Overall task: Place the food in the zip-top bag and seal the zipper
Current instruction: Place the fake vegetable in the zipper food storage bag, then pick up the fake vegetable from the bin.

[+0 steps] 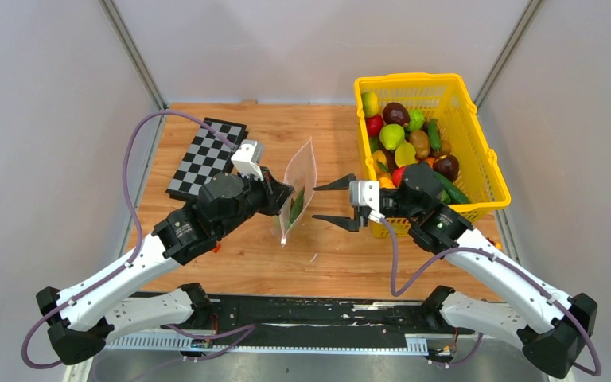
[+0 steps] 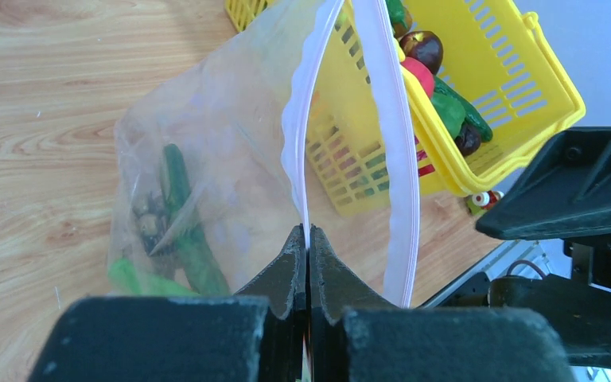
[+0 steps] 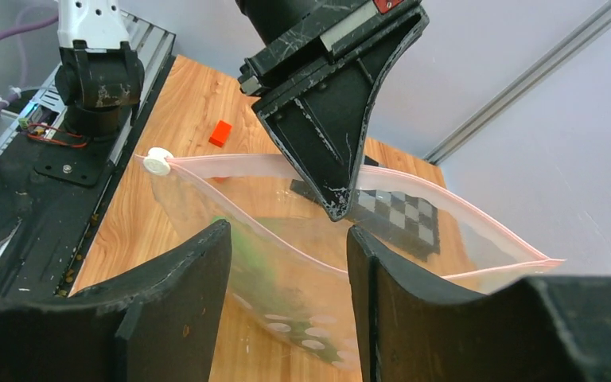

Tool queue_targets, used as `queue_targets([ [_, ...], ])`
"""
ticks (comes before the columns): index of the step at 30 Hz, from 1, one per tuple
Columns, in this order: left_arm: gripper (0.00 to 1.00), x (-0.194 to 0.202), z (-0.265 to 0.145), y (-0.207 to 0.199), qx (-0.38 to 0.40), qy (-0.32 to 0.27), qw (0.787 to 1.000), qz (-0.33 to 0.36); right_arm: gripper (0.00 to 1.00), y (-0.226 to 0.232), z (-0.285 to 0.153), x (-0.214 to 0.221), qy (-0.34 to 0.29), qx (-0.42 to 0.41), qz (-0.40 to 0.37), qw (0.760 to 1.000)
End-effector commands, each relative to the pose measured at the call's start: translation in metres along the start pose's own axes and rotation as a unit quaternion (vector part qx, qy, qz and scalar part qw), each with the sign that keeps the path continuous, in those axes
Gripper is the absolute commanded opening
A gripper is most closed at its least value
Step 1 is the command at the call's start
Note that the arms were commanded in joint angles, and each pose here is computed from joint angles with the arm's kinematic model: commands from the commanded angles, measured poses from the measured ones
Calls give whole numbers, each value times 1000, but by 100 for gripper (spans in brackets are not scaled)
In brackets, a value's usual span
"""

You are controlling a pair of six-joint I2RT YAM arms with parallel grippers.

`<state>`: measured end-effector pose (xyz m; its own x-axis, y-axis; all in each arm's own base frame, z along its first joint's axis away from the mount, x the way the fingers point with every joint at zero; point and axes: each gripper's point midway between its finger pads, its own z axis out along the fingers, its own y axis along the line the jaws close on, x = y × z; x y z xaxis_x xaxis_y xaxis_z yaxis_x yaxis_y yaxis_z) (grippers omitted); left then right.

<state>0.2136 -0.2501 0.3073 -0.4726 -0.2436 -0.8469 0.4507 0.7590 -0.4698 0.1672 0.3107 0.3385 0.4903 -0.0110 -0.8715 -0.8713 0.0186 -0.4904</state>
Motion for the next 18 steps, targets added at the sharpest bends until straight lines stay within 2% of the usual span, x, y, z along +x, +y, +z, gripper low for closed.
queue_targets([
  [1, 0, -9, -4, 1, -2, -22, 1000, -10, 55, -7, -10, -44, -45, 18, -35, 998],
  [4, 0, -8, -3, 3, -7, -22, 1000, -9, 55, -22, -21, -52, -49, 79, -43, 995],
  [8, 0, -5, -1, 4, -11, -17, 1000, -9, 60, -61, -48, -48, -24, 223, -26, 974],
  [10, 0, -4, 0, 5, -12, -16, 1000, -9, 64, -82, -66, -42, -3, 299, -4, 954],
  [13, 0, -4, 0, 7, -17, -17, 1000, -8, 71, -112, -97, -29, 40, 408, 37, 911],
  [18, 0, -6, 3, 8, -23, -21, 1000, -4, 71, -140, -135, 11, 134, 481, 113, 859],
])
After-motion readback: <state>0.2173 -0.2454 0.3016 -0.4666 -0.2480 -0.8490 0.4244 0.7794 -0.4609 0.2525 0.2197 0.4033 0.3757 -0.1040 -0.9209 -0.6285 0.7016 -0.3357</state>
